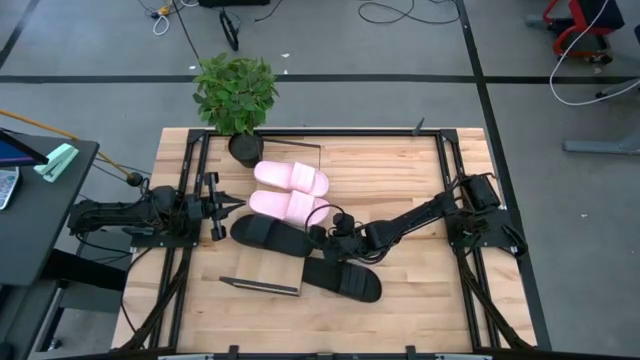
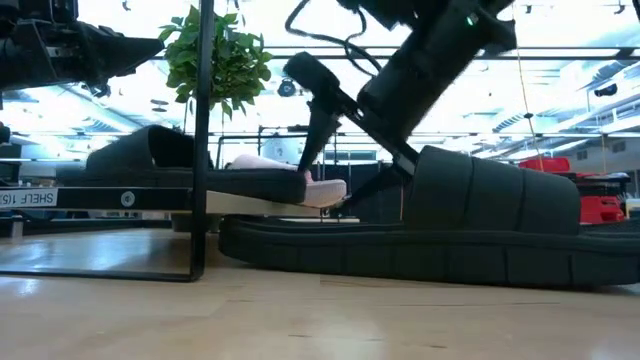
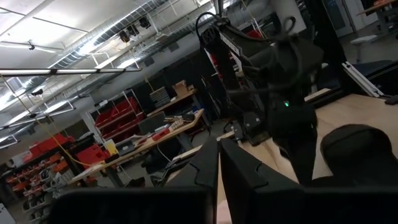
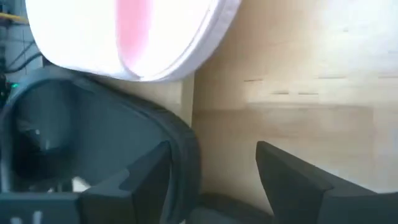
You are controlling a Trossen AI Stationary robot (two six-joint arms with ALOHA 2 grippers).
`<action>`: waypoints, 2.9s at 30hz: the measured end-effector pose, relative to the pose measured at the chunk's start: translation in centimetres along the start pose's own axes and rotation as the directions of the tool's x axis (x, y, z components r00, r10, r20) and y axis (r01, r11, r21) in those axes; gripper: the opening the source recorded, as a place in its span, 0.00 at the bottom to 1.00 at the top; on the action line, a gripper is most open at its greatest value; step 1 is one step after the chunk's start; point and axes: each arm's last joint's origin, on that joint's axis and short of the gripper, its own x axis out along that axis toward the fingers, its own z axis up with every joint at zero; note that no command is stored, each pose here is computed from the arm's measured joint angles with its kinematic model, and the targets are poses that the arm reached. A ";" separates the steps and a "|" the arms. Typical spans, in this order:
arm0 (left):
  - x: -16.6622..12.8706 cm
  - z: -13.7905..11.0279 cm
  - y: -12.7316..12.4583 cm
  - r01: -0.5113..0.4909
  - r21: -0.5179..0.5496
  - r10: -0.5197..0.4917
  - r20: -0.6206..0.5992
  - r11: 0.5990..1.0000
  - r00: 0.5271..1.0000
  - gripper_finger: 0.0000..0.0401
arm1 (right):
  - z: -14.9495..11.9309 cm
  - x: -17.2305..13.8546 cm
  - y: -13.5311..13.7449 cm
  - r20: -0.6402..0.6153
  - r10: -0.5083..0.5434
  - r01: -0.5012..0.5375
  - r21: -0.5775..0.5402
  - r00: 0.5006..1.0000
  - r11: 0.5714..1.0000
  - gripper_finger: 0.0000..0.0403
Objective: Pick and place slides into the shelf
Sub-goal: Put the top black slipper on the shelf
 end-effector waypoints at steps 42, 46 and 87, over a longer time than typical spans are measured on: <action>0.0 0.0 0.0 0.002 0.000 -0.002 -0.004 1.000 1.000 0.05 | -0.9 -0.8 0.5 0.034 0.068 -0.068 0.001 0.997 0.998 0.55; 0.0 0.0 0.0 0.002 0.000 -0.002 -0.004 1.000 1.000 0.05 | 0.4 -0.1 1.2 0.012 0.076 -0.075 -0.043 0.997 0.996 0.52; 0.0 -0.1 0.0 0.004 0.001 -0.004 -0.008 1.000 1.000 0.04 | -3.1 -2.6 0.7 0.132 0.094 -0.114 0.152 0.987 0.982 0.09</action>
